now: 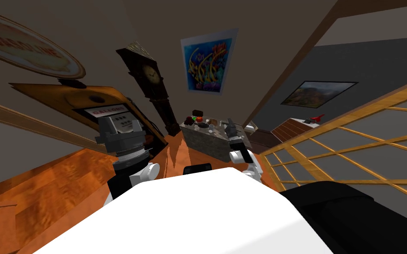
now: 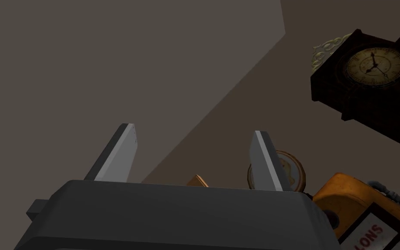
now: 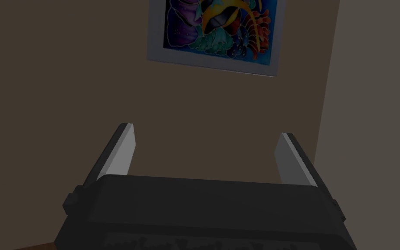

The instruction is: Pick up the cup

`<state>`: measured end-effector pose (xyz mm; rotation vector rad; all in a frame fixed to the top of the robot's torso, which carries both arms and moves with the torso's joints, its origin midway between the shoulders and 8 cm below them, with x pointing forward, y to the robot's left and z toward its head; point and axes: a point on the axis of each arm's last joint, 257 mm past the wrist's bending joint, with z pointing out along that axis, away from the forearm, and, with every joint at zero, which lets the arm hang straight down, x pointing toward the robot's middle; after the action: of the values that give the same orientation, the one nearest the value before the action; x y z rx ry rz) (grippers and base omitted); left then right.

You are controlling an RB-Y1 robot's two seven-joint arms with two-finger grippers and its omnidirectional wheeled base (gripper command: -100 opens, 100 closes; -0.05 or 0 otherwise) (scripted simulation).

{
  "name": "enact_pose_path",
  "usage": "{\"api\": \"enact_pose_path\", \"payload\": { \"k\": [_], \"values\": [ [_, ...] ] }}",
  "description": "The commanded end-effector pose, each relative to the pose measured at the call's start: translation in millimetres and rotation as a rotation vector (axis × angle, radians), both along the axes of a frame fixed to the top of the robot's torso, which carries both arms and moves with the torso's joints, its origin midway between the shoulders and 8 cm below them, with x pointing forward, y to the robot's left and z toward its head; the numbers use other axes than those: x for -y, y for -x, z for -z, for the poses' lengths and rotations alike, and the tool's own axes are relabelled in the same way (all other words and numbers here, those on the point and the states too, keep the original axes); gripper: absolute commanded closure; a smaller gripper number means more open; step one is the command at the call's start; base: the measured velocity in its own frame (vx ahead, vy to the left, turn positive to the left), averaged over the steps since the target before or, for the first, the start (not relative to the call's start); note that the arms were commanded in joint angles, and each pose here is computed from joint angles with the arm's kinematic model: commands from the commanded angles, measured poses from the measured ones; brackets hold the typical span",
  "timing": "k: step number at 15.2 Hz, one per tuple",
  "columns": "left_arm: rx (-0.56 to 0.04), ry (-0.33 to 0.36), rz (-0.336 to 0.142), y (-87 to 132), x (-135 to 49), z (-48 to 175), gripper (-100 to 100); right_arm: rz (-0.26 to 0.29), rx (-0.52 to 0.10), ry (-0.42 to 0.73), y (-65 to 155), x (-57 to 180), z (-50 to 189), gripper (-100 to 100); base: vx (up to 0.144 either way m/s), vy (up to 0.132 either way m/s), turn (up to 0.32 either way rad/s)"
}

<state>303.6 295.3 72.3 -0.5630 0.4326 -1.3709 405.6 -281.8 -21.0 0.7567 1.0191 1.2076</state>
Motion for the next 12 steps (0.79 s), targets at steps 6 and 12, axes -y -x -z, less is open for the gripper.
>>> {"api": "enact_pose_path", "payload": {
  "k": [6,12],
  "values": [
    [0.000,0.000,0.000,0,0.0,0,0,-0.039,-0.124,-0.094,-20,4,23,-100,0.032,0.026,-0.057],
    [0.000,0.000,0.000,0,0.0,0,0,-0.072,-0.235,-0.196,-37,7,43,-100,0.036,0.028,-0.059]
  ]
}}
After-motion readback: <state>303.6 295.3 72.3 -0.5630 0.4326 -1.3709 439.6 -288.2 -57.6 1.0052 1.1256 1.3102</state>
